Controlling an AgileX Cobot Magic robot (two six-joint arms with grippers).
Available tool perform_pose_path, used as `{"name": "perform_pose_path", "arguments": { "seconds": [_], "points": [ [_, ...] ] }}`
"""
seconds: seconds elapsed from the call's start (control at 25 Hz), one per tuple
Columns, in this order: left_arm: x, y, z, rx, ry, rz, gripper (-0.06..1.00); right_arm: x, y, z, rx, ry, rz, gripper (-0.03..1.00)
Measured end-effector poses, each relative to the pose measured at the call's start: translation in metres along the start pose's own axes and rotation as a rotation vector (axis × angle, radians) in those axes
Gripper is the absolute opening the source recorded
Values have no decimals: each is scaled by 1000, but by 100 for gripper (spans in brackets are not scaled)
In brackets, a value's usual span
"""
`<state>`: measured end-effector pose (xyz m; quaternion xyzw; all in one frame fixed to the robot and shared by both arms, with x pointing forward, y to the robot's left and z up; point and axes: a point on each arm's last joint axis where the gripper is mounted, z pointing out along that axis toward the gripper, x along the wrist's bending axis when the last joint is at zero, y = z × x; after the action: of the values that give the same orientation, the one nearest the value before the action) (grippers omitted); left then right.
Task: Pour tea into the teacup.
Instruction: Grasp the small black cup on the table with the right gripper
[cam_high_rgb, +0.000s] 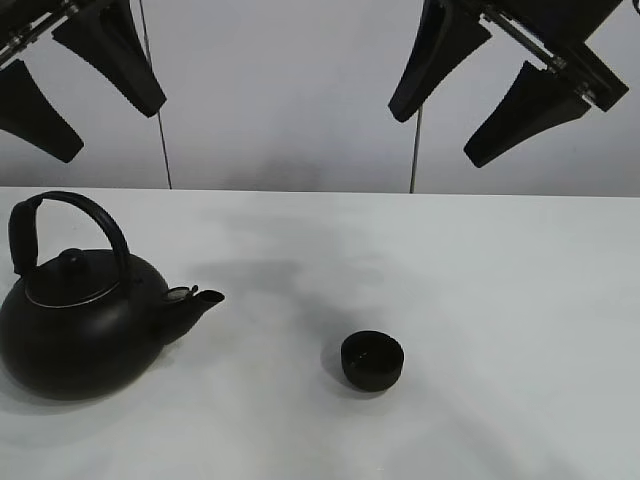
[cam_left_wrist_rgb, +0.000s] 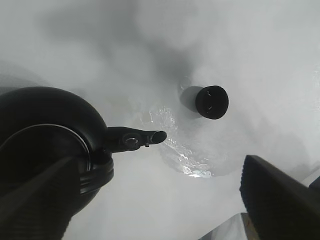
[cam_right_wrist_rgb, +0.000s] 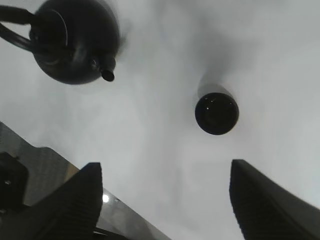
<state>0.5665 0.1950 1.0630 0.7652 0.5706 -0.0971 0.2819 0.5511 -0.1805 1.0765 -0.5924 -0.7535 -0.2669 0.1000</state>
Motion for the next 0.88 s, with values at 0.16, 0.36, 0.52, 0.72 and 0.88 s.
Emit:
{"name": "perform_pose_path", "arguments": {
  "seconds": [0.16, 0.36, 0.52, 0.72, 0.88],
  "points": [
    [0, 0, 0, 0, 0, 0, 63, 17, -8, 12, 67, -100, -171, 50],
    [0, 0, 0, -1, 0, 0, 63, 42, -21, 28, 138, -278, -422, 57],
    [0, 0, 0, -2, 1, 1, 63, 44, -21, 38, 148, -324, -444, 60],
    [0, 0, 0, -2, 1, 1, 63, 30, -17, 74, 246, -335, -411, 61],
    [0, 0, 0, -2, 1, 1, 63, 18, -15, 103, 301, -341, -394, 61]
  ]
}}
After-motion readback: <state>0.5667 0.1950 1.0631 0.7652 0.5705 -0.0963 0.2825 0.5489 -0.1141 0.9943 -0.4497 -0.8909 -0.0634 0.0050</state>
